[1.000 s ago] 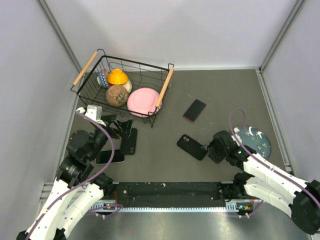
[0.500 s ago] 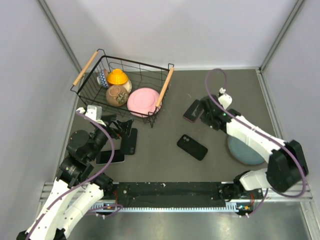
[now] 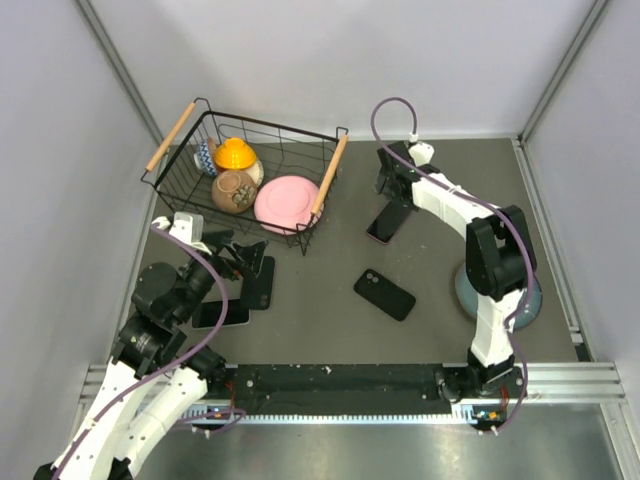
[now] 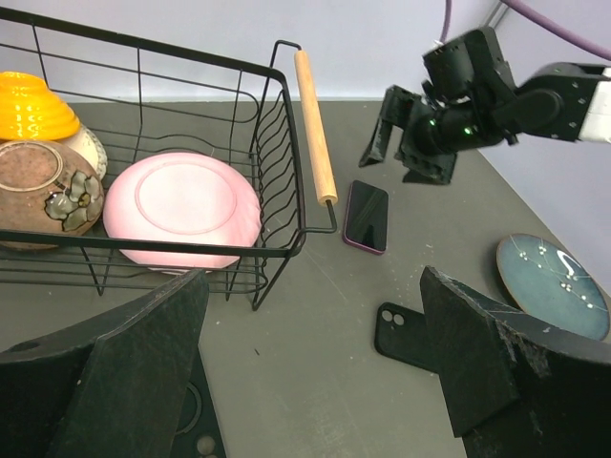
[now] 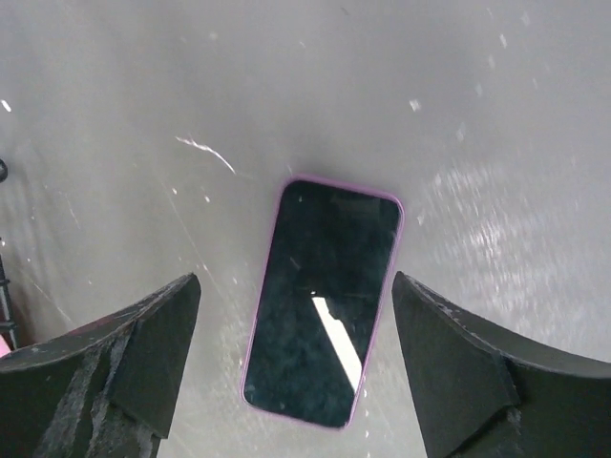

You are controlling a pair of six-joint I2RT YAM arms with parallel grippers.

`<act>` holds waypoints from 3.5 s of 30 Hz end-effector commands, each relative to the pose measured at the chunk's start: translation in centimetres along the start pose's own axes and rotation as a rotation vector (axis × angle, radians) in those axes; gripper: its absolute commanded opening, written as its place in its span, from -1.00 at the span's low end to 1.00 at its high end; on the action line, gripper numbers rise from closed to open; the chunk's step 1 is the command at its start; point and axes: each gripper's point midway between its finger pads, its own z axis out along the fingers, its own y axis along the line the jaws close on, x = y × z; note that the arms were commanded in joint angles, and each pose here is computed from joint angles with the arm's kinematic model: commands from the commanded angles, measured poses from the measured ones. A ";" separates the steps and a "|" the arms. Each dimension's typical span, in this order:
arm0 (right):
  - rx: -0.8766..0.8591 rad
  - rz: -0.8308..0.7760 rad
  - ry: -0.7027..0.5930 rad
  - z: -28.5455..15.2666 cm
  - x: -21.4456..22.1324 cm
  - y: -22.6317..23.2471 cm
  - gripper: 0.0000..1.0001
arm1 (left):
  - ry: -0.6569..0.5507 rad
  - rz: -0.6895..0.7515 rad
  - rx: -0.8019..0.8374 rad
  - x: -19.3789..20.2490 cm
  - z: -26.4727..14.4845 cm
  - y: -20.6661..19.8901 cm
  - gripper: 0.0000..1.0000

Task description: Put the phone into the phone case

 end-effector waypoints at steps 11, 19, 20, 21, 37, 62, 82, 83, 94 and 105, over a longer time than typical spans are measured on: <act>-0.480 0.000 0.082 5.1 -4.0 4.9 -0.77 | -0.041 -0.013 0.033 -0.9 0.1 -0.7 0.96; -0.599 0.008 0.155 7.2 -2.6 6.4 -0.94 | -0.029 -0.015 0.029 -0.6 0.5 -0.6 0.96; -0.591 0.005 0.168 7.4 -2.2 6.3 -0.94 | -0.026 -0.015 0.028 -0.6 0.5 -0.6 0.96; -0.586 0.003 0.172 7.6 -2.1 6.3 -0.94 | -0.025 -0.013 0.027 -0.5 0.5 -0.5 0.95; -0.334 -0.103 0.296 6.5 1.9 -0.9 -0.94 | -0.025 -0.008 0.023 -0.6 0.5 -0.5 0.96; -0.575 -0.612 0.189 -4.8 5.8 -1.3 0.74 | -0.034 -0.016 0.047 -0.7 0.2 -0.9 0.95; -0.606 -0.826 0.138 -1.8 7.6 1.0 0.97 | -0.039 -0.014 0.044 -0.8 0.2 -0.8 0.95; -0.615 -0.828 0.154 -1.7 8.0 1.0 0.97 | -0.040 -0.014 0.046 -0.8 0.2 -0.9 0.95; -0.533 -0.867 0.211 -0.9 9.8 0.9 0.97 | -0.040 -0.014 0.045 -0.8 0.2 -0.8 0.95; -0.450 -0.890 0.242 -0.2 10.7 0.3 0.95 | -0.046 -0.014 0.047 -0.9 0.0 -0.9 0.95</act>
